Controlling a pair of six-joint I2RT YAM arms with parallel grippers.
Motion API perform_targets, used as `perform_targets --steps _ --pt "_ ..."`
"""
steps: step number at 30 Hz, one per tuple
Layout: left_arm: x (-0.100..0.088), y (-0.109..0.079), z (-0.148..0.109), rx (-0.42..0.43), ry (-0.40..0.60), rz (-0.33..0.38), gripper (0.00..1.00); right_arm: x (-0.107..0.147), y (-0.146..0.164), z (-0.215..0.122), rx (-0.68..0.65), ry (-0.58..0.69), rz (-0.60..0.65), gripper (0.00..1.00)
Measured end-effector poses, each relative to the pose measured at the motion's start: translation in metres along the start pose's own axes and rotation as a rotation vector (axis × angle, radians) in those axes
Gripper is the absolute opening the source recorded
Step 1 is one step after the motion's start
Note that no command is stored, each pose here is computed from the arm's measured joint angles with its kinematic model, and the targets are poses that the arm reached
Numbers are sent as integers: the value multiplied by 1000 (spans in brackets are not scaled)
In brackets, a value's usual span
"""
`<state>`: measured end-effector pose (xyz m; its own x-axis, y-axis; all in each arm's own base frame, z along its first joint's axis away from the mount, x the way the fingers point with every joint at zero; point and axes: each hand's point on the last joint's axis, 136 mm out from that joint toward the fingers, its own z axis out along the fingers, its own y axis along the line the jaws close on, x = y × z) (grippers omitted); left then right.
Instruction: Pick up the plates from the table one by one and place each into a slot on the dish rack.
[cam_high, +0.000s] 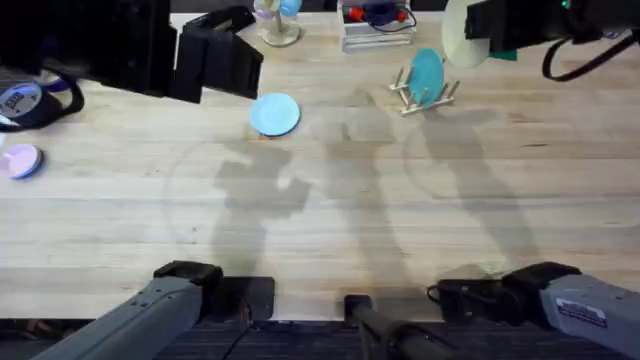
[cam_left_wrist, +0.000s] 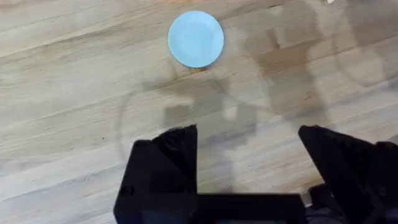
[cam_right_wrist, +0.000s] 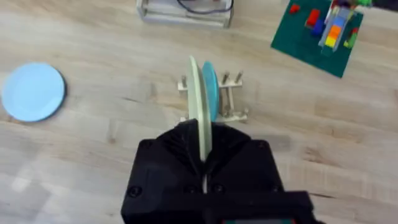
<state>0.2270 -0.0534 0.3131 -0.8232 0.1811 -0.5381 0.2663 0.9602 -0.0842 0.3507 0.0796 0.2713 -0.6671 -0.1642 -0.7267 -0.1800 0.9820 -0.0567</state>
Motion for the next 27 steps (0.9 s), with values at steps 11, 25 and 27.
perform_targets --steps 11,25,27 --pt "0 0 0 0 0 0 995 -4 0 0 0 -14 2 31" --pt "0 0 0 0 0 0 994 -3 0 0 0 -14 1 31" --pt "0 0 0 0 0 0 992 -3 0 0 0 -14 1 31"
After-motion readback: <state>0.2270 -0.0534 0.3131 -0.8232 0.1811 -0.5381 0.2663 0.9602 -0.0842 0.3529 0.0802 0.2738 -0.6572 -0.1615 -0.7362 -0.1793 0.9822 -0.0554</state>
